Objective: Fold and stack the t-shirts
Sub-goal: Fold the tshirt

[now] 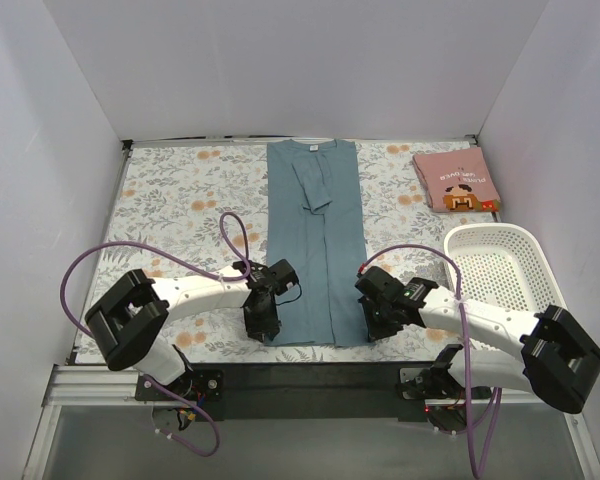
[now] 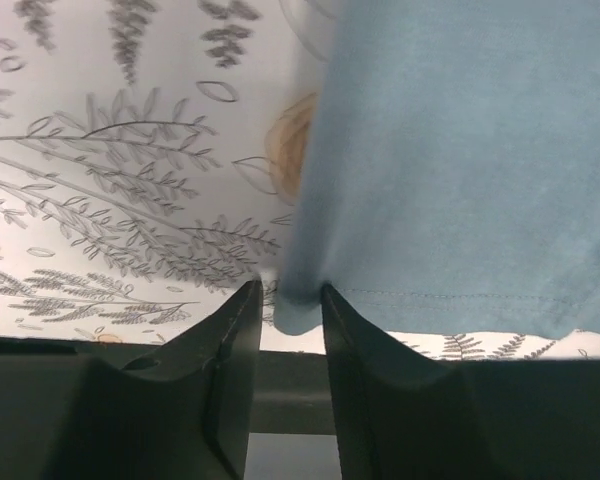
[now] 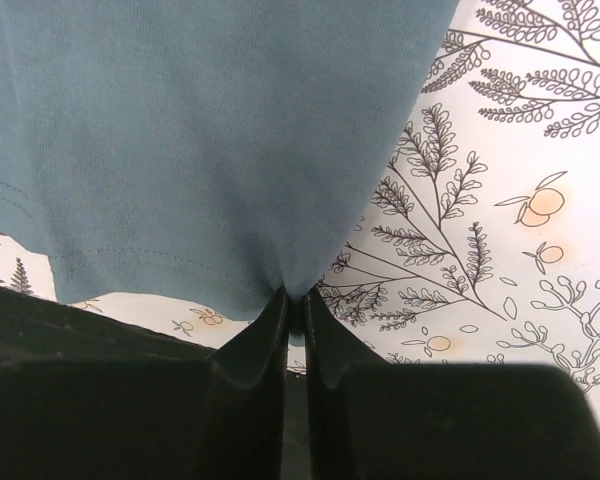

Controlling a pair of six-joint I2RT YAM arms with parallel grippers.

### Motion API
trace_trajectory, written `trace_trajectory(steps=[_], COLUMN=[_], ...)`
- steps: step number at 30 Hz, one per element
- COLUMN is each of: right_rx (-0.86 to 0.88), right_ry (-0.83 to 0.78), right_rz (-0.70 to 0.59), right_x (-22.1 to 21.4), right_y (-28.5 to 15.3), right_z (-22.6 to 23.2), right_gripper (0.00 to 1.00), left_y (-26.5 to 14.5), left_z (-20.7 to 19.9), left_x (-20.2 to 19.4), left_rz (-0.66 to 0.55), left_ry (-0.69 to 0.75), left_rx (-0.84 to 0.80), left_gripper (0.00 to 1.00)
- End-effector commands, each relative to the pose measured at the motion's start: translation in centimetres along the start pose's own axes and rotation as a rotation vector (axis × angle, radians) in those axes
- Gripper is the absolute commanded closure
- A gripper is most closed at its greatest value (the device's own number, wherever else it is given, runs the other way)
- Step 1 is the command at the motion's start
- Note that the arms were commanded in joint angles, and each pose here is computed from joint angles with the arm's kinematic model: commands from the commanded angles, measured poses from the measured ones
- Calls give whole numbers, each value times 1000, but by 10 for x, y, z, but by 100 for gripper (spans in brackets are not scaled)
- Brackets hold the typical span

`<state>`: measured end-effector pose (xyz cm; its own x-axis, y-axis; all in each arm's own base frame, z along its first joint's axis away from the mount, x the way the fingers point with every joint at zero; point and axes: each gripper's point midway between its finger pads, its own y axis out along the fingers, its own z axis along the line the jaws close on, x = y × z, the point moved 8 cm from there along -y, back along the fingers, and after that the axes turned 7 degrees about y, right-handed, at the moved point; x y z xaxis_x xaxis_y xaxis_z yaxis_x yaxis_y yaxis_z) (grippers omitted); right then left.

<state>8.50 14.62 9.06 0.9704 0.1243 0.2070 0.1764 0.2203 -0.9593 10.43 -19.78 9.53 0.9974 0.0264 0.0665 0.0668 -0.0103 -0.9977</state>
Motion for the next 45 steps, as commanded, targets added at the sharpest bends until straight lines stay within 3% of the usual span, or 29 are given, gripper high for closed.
trace_trajectory(steps=[1,4,10,14,20,29,35,45], right_rx=[-121,-85,-30,-13,-88,-123,-123,-106], right_ry=[-27,-45,-76,-91,-118,-138,-137,-131], right_rz=[68,103,211,206,7,-238,-305,-338], right_x=[-18,-22,-47,-47,12,149,213,262], right_y=[12,6,-13,-24,-43,-74,-73,-57], right_z=[-19,-12,-2,1,12,16,17,10], right_gripper=[88,99,99,99,99,99,99,99], left_y=[11,7,-13,-23,-52,-73,-67,-64], left_z=[5,7,19,19,-6,-5,-7,8], left_x=[-11,-19,-58,-67,-4,133,185,229], left_rz=[50,68,123,126,-102,-379,-496,-605], left_ry=[22,29,20,10,64,-67,-98,-178], left_rx=[22,17,-23,-96,-141,-191,-159,-165], left_gripper=[81,100,100,100,100,100,100,100])
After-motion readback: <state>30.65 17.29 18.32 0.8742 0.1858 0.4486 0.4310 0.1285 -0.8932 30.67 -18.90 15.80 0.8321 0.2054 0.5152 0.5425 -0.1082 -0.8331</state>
